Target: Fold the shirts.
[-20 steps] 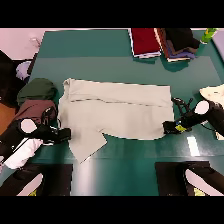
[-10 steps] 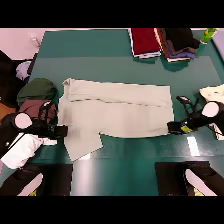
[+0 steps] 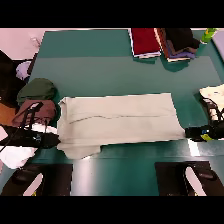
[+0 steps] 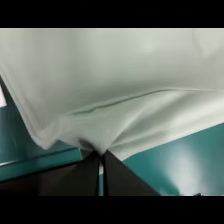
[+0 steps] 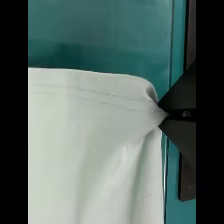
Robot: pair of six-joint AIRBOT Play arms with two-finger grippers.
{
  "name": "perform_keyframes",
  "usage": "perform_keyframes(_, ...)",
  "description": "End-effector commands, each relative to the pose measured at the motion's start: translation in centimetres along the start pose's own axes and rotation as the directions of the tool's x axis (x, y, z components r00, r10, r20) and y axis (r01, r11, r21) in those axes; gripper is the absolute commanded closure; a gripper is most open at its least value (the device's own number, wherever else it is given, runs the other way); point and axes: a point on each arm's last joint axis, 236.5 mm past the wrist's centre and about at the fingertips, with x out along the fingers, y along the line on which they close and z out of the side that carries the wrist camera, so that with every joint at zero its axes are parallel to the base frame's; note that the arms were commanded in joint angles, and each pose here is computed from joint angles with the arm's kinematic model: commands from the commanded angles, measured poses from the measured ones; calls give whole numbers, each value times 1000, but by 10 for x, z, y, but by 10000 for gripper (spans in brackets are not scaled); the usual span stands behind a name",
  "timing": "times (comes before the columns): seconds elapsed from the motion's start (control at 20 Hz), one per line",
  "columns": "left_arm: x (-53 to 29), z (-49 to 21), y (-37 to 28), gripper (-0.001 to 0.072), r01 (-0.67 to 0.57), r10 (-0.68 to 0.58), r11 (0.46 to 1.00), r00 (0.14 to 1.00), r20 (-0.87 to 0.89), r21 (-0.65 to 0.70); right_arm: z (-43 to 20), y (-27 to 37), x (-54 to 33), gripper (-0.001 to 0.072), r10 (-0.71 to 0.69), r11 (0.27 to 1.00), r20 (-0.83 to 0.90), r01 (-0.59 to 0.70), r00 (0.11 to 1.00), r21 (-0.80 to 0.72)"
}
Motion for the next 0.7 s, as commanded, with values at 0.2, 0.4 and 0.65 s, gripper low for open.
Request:
perform_keyframes(0.2,-6,100,-1,681,-53,35,994,983,182,92,72,-6,-7,695,8,1000,80,-10,997,26)
perform_keyframes(0.4,18,163,4,679,-76,51,991,976,212,111,140,-12,-12,695,8,999,128,-12,992,30)
perform_keyframes(0.65,49,209,23,679,-132,108,986,969,223,100,208,0,4,695,18,1000,130,-16,991,-21)
